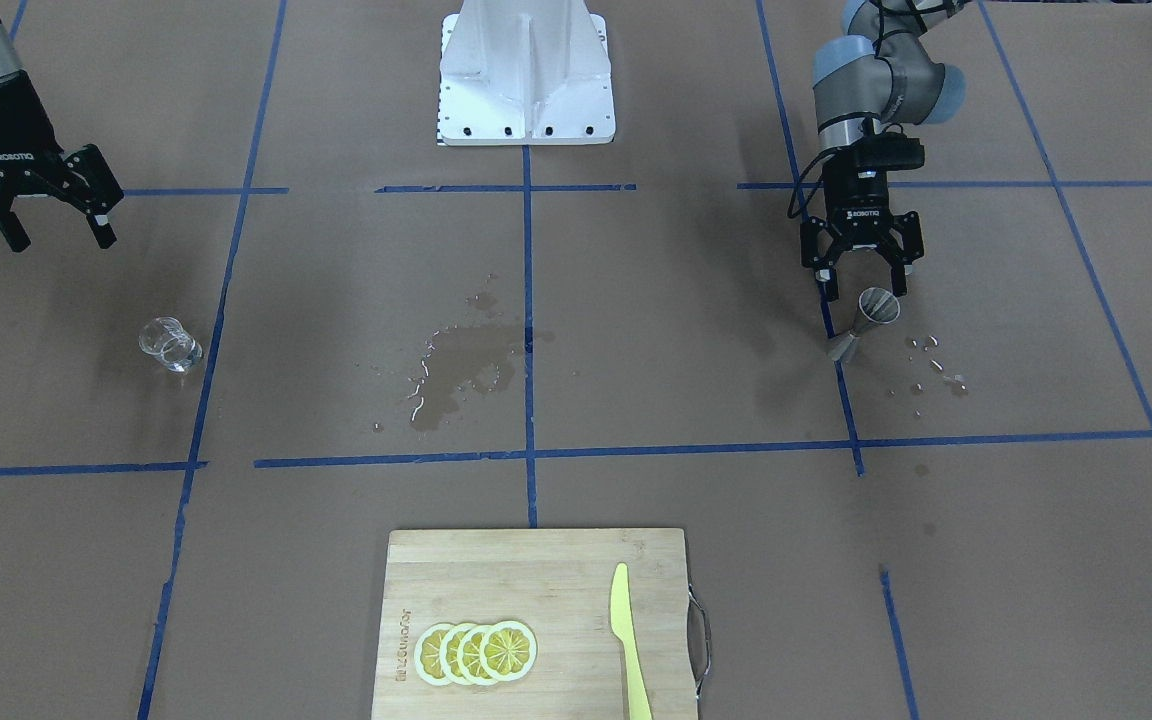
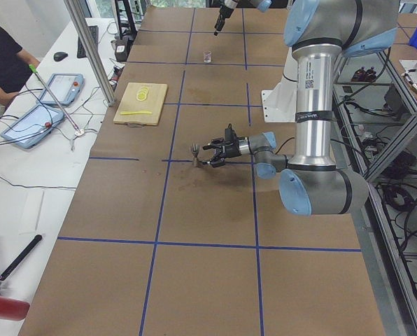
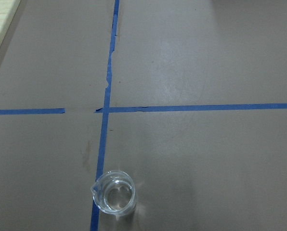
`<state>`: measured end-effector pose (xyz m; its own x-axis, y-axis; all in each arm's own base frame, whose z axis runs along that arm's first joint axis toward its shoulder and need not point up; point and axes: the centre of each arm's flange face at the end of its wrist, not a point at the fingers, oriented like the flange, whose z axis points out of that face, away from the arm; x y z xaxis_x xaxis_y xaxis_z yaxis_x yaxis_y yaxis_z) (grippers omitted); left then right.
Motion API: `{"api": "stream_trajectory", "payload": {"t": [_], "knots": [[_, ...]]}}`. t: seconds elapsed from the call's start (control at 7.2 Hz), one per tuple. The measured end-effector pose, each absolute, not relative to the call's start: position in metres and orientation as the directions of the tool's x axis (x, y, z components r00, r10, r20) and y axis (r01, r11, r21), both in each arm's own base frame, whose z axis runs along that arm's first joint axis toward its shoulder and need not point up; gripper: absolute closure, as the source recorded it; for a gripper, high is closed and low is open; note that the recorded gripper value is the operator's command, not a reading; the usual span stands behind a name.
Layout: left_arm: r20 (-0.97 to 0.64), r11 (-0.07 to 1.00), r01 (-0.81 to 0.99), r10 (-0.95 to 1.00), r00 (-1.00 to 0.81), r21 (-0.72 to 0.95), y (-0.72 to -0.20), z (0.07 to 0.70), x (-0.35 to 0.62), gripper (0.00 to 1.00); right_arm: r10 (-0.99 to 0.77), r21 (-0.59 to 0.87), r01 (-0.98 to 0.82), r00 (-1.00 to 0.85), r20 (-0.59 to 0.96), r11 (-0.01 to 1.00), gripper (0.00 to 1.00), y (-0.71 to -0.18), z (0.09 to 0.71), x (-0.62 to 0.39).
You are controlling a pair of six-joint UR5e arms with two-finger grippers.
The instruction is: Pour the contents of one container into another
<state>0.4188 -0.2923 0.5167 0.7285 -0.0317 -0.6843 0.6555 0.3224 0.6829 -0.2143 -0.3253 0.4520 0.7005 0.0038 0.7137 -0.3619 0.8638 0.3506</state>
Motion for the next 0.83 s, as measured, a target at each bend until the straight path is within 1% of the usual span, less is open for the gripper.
{"api": "stream_trajectory", "payload": {"t": [0.28, 0.83], "knots": [[-0.678, 0.308, 0.655, -0.044, 0.734, 0.69, -0.306, 0.517, 0.442, 0.11, -0.015, 0.407, -0.38, 0.716, 0.698, 0.83, 0.0, -0.315, 0.456, -0.22], [-0.655, 0.276, 0.645, -0.067, 0.753, 0.713, -0.334, 0.51, 0.446, 0.19, -0.044, 0.472, -0.397, 0.727, 0.686, 0.787, 0.0, -0.304, 0.457, -0.229]]}}
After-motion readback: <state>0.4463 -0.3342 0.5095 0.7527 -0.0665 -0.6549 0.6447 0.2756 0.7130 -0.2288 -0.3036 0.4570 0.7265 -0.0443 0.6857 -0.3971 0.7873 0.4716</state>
